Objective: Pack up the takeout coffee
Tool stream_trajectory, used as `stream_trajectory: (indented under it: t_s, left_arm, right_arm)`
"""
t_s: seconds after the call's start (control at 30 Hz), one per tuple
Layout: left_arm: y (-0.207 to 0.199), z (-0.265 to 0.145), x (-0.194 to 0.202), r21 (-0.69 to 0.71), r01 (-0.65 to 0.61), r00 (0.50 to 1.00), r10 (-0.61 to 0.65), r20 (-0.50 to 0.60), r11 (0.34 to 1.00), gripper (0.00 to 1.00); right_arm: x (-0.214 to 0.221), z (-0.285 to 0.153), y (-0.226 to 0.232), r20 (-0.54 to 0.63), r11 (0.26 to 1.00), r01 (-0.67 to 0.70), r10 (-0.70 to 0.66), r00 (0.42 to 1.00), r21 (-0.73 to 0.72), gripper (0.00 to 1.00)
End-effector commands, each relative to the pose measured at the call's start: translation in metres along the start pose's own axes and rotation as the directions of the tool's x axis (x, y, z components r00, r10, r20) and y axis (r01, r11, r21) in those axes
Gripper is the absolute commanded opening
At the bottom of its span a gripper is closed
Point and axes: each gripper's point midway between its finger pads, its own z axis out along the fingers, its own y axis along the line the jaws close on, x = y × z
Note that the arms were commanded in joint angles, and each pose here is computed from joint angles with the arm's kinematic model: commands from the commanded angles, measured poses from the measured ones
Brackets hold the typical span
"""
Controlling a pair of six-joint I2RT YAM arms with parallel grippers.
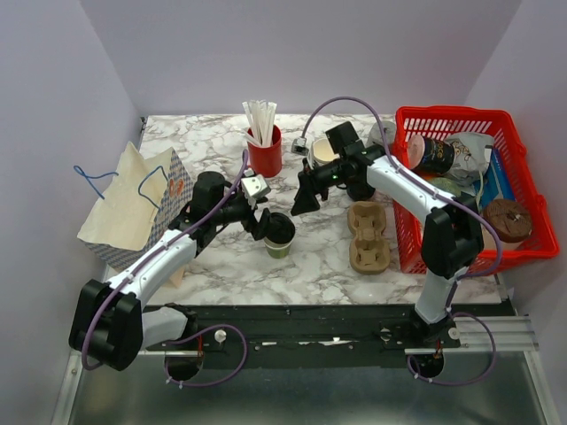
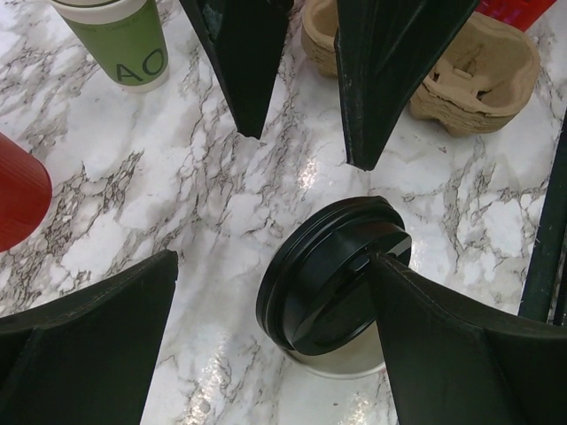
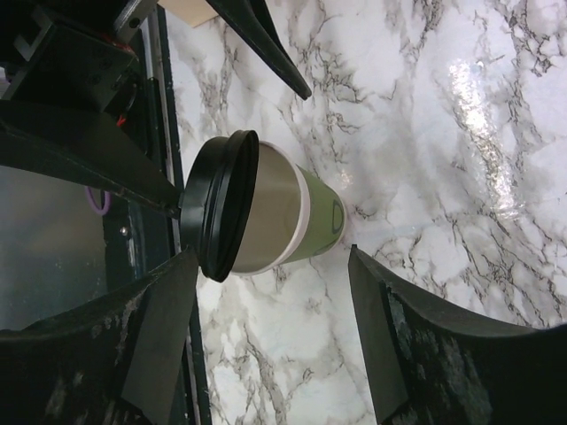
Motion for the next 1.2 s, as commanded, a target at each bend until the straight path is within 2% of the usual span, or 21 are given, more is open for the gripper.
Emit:
stream_trajectory:
  t_s: [0.0,0.4,0.9,1.07,1.17]
  left_arm:
    - [-0.003,0.006,-0.015,0.041,0.015,0.999,-0.017,0.043,0.999,0.95]
    - [-0.001,0.019,-0.016,0.087,0.08,0.997,-0.081,0.009,0.993,0.92]
    - [-0.01,0.01,-0.002,0.085,0.092,0.996,-0.091,-0.023,0.992,0.91]
    - [-0.003,0.002,-0.019,0.044,0.063,0.998,-0.063,-0.006,0.997,0.91]
    - [-0.003,-0.005,-0.026,0.034,0.054,0.999,-0.054,-0.007,0.998,0.91]
  right_arm:
    - [0.002,0.009,0.004,-0.007,0.999,-0.001,0.001,1.0,-0.048,0.76]
    - [0.013,0.021,-0.007,-0.043,0.999,-0.038,0.037,0.998,-0.03,0.75]
    - [0.017,0.029,-0.011,-0.056,0.997,-0.061,0.058,0.997,-0.042,0.72]
    - [0.009,0.012,-0.047,-0.097,0.98,0.055,-0.037,0.995,0.193,0.65]
    - [0.006,-0.007,-0.063,-0.155,0.932,0.237,-0.2,0.967,0.276,0.6]
